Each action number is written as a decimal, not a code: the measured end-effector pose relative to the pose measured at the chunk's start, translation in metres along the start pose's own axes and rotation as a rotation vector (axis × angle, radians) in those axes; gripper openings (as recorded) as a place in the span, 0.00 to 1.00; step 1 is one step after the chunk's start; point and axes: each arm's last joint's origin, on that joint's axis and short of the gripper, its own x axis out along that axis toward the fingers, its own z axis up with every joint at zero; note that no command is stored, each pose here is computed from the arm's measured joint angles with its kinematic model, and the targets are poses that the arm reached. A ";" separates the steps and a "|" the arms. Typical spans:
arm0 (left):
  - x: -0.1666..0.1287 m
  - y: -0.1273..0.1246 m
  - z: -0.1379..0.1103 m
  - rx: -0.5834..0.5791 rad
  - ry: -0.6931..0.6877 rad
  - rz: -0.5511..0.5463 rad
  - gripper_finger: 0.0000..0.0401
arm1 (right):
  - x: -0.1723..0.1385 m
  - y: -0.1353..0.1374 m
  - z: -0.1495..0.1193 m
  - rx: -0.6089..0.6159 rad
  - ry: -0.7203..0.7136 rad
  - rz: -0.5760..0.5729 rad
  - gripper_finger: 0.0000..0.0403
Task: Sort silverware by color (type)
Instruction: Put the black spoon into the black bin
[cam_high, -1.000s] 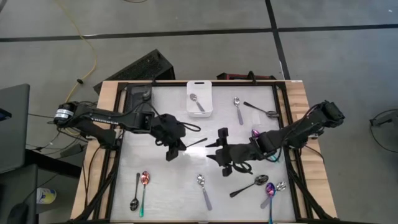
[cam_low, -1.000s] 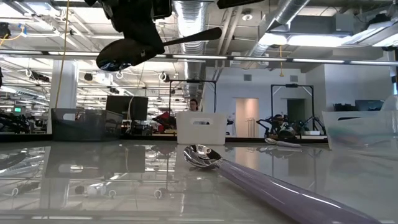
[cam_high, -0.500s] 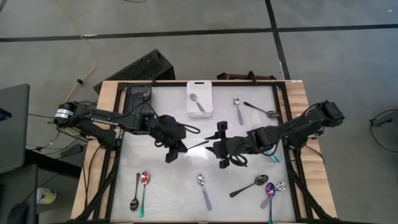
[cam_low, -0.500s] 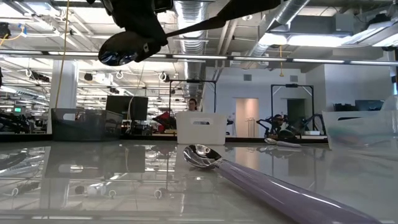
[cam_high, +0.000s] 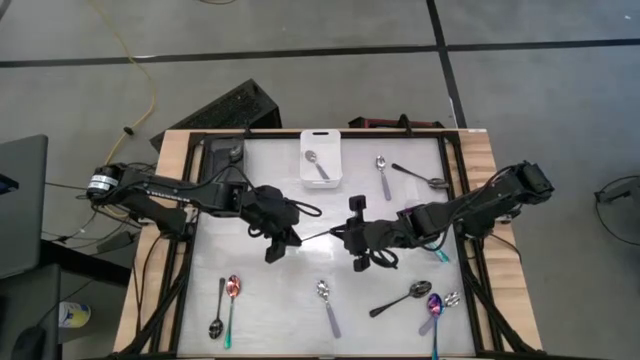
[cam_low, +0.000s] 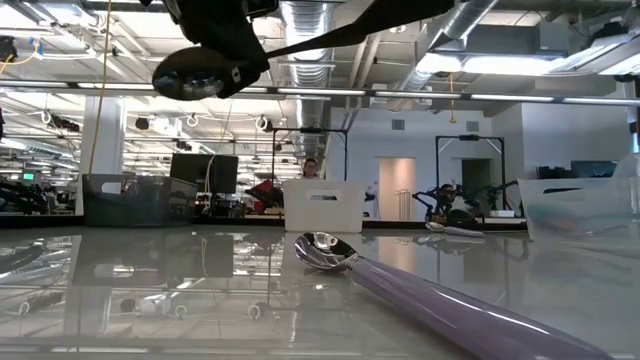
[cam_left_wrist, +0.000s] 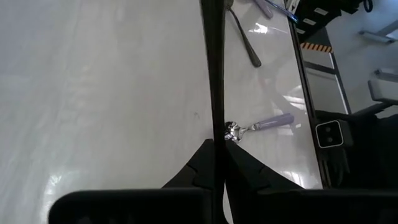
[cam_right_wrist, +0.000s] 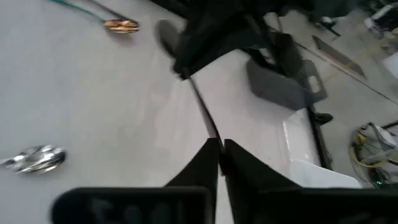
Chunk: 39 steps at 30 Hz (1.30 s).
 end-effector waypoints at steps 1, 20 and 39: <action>0.000 0.000 0.000 0.001 -0.001 -0.001 0.01 | 0.000 0.001 0.000 -0.004 0.002 0.013 0.07; -0.038 0.005 0.009 0.283 -0.445 0.316 0.29 | -0.008 0.021 0.004 0.120 -0.177 0.431 0.05; -0.043 0.013 -0.030 0.413 -1.179 0.182 0.29 | 0.022 -0.035 -0.068 0.710 -1.102 0.095 0.05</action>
